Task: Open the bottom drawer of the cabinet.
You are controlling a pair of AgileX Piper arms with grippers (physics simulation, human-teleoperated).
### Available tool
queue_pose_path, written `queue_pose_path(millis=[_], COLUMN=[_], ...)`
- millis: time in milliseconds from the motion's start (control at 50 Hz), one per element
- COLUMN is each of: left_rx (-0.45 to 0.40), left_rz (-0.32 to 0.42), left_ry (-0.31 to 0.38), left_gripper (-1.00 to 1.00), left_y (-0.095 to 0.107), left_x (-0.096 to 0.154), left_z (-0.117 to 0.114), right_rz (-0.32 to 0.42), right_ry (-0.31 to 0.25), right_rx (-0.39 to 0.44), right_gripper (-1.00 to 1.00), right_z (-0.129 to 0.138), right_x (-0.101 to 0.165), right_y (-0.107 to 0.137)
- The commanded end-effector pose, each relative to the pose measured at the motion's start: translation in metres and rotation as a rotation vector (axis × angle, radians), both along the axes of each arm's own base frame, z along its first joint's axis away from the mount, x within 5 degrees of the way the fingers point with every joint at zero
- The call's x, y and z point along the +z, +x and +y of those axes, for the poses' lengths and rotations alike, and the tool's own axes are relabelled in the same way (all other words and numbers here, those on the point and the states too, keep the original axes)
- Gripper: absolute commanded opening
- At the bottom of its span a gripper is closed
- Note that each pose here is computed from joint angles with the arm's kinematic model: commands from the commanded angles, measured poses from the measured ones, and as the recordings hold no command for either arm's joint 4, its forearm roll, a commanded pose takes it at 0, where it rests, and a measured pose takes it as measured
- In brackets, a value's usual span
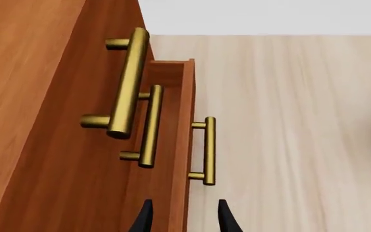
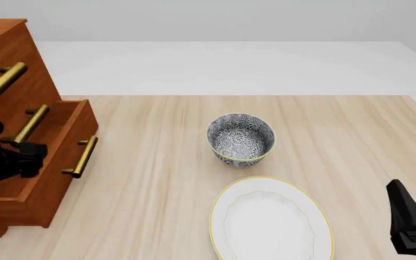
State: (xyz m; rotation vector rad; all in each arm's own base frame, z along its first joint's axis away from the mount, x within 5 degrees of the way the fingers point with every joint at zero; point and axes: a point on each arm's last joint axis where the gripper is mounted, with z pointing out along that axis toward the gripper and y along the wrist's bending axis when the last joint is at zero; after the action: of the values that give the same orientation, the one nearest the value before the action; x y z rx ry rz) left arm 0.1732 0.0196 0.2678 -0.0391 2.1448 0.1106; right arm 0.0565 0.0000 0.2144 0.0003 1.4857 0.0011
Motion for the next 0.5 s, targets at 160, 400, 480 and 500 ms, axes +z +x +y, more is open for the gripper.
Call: queue_pose_path(millis=[160, 400, 480, 500], left_rx=[0.024, 0.031, 0.036, 0.038], left_rz=[0.031, 0.047, 0.054, 0.058], left_ry=[-0.010, -0.007, 0.001, 0.001], left_gripper=[1.00, 1.00, 1.00, 1.00], left_y=[0.006, 0.008, 0.009, 0.009], left_x=[-0.021, -0.028, -0.031, -0.032], left_z=[0.004, 0.007, 0.009, 0.009], right_rz=[0.000, 0.000, 0.000, 0.000], right_ry=[0.000, 0.000, 0.000, 0.000], right_rx=[0.000, 0.000, 0.000, 0.000], right_gripper=[1.00, 1.00, 1.00, 1.00], right_z=[0.000, 0.000, 0.000, 0.000], right_x=[0.000, 0.000, 0.000, 0.000], right_y=[0.000, 0.000, 0.000, 0.000])
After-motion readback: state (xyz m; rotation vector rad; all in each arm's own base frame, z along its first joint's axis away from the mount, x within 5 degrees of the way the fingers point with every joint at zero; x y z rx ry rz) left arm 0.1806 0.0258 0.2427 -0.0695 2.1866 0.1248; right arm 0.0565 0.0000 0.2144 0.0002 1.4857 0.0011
